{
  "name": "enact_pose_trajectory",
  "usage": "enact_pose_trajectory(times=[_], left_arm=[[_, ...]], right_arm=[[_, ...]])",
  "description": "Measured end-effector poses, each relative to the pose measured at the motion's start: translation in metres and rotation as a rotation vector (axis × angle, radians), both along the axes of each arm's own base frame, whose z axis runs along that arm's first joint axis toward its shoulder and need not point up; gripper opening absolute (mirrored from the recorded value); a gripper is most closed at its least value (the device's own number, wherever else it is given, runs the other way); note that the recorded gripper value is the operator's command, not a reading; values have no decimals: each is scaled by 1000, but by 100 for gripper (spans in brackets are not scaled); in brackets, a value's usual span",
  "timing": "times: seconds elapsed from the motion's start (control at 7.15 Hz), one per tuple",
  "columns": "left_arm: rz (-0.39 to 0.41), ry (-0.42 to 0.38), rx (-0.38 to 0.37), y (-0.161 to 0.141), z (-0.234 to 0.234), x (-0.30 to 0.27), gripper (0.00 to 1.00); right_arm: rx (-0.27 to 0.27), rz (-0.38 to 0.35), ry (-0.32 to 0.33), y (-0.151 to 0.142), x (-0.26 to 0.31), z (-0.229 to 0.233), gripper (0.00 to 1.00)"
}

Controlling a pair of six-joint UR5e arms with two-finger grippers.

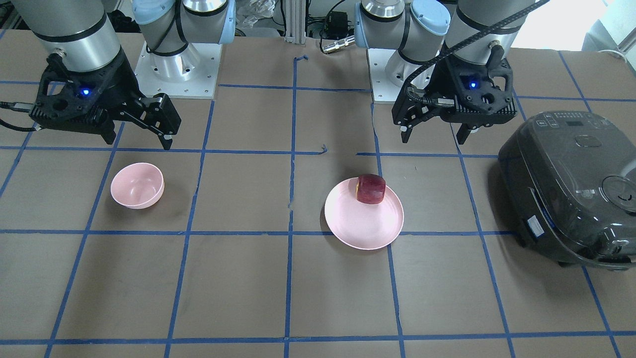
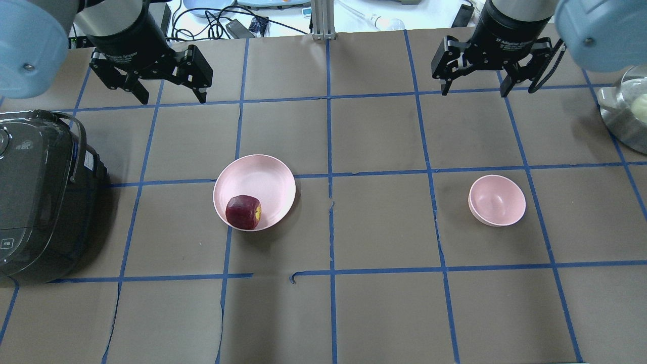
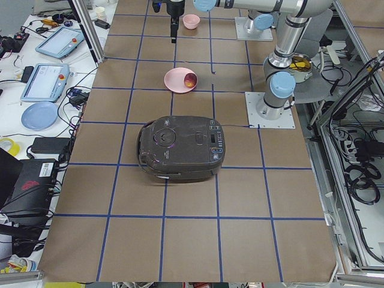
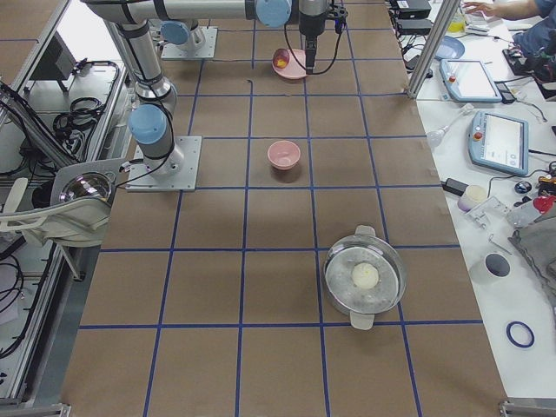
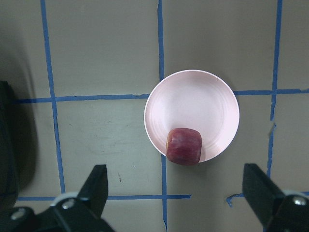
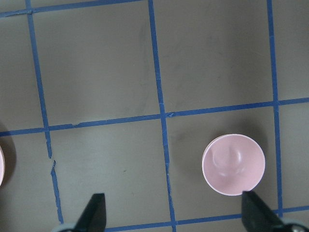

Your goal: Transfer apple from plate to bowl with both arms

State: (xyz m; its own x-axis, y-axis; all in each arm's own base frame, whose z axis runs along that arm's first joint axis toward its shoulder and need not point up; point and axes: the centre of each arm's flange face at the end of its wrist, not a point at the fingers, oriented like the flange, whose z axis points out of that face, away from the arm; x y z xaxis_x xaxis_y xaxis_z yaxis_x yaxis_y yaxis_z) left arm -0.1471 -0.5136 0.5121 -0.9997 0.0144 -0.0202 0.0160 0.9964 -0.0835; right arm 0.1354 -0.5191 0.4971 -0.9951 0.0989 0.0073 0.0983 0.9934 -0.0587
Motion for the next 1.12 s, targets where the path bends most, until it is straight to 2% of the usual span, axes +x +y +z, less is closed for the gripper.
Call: enact_pose_trajectory(times=[0.42,0.7,0.84,0.98,1.12], left_arm=[[-2,-3,5,-1,-3,-2,97],[32,4,38,-6,-27,-13,95],[43,6,50,-8,-52,-19,95],[38,7,39,-6,-87,-27,95],[25,5,30,2,-126,-37,96]], right_arm=[[3,-2,0,1,-1,1,100],[27,-5,-7,-8,-11,-20,100],[30,34,-7,-16,-29,-36,100],[56,111,-9,-21,-61,-61,100],[97,151,-22,-19,-100,-91,100]])
